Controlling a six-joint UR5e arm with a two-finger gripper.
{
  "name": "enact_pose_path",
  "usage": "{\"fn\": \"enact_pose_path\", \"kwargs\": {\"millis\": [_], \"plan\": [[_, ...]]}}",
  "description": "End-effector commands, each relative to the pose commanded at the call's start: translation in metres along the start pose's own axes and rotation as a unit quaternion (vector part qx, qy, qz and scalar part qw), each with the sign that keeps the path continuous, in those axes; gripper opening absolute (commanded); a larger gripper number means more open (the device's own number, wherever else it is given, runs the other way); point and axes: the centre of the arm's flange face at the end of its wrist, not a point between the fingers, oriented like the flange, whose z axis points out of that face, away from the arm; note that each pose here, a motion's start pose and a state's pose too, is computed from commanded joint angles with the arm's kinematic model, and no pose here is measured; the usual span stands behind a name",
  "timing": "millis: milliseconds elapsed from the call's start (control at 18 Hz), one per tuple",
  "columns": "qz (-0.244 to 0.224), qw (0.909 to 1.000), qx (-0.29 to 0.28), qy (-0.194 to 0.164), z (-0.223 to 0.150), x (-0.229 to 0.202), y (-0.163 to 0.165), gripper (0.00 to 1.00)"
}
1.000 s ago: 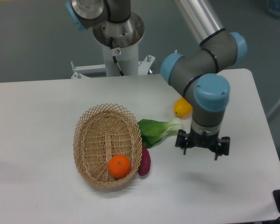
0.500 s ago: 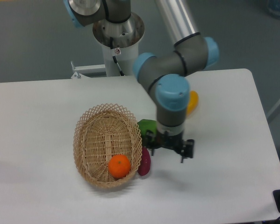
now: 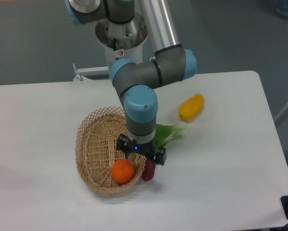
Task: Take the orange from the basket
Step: 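Lower the gripper into the basket around the orange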
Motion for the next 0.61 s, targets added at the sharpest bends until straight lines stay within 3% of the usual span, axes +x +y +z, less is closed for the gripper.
{"fn": "enact_pose_path", "kwargs": {"millis": [611], "plan": [[-0.021, 0.9997, -0.008, 0.011, 0.017, 0.026, -0.014, 1.0]]}}
